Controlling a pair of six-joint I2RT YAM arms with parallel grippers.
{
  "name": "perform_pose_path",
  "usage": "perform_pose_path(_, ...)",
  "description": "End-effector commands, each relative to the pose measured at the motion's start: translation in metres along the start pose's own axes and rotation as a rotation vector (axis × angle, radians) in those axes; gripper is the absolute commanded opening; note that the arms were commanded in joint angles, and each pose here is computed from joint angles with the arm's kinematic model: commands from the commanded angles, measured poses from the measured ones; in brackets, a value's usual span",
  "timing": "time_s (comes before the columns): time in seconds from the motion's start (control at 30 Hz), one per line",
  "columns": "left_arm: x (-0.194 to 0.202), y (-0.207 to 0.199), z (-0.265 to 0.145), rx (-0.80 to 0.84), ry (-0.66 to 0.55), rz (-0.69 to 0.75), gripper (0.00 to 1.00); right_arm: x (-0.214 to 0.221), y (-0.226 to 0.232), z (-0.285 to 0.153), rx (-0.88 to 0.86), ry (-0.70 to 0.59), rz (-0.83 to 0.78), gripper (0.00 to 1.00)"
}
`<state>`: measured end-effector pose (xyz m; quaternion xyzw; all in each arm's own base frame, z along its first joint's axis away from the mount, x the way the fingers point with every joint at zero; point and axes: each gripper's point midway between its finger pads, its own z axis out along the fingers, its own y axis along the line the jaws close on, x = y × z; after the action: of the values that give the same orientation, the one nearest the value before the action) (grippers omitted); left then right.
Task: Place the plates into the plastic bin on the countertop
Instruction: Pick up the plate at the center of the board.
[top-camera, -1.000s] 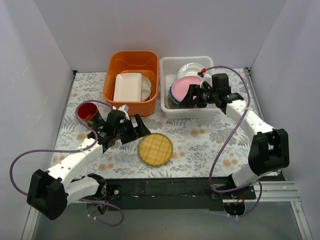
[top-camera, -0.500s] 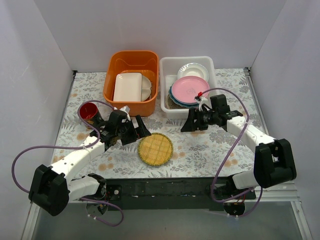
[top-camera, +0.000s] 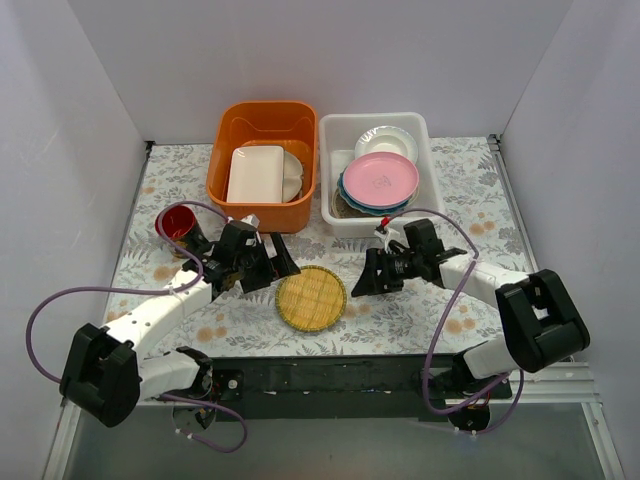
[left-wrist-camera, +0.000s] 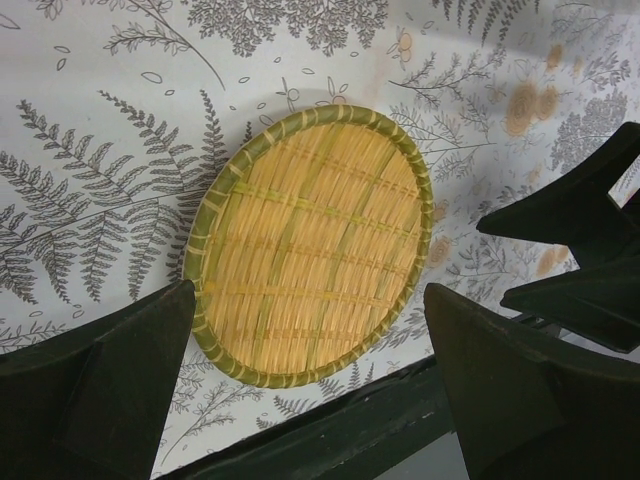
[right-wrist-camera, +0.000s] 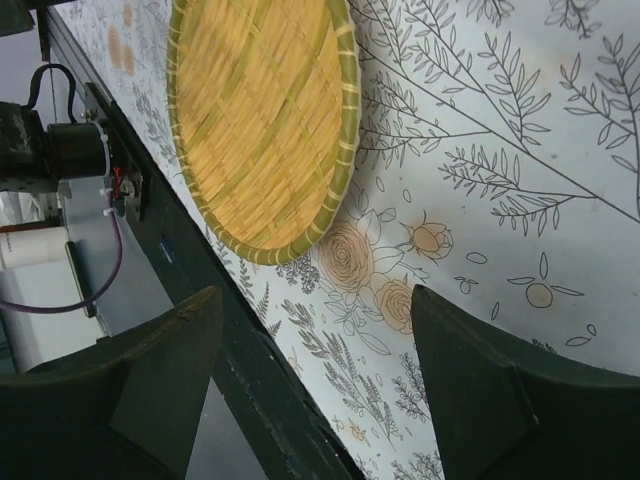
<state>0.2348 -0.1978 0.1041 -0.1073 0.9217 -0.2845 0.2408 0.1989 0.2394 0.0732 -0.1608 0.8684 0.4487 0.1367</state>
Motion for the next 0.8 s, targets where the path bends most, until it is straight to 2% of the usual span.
perform_pose_path(0.0, 0.006, 0.019, 0.002, -0.081, 0.002, -0.015, 0.98, -0.002, 0.004, 0.012, -0.063, -0.033, 0.009, 0.82)
perform_pose_path(0.17, 0.011, 0.027, 0.007, -0.104, 0.025, -0.021, 0.98, -0.001, 0.005, 0.022, -0.118, -0.058, 0.050, 0.78)
perform_pose_path(0.33, 0.014, 0.028, 0.011, -0.102, 0.033, -0.025, 0.98, 0.011, -0.003, 0.032, -0.121, -0.044, 0.099, 0.77)
perform_pose_path(0.77, 0.021, 0.036, 0.018, -0.107, 0.051, -0.028, 0.98, 0.024, -0.014, 0.043, -0.109, -0.119, 0.264, 0.69)
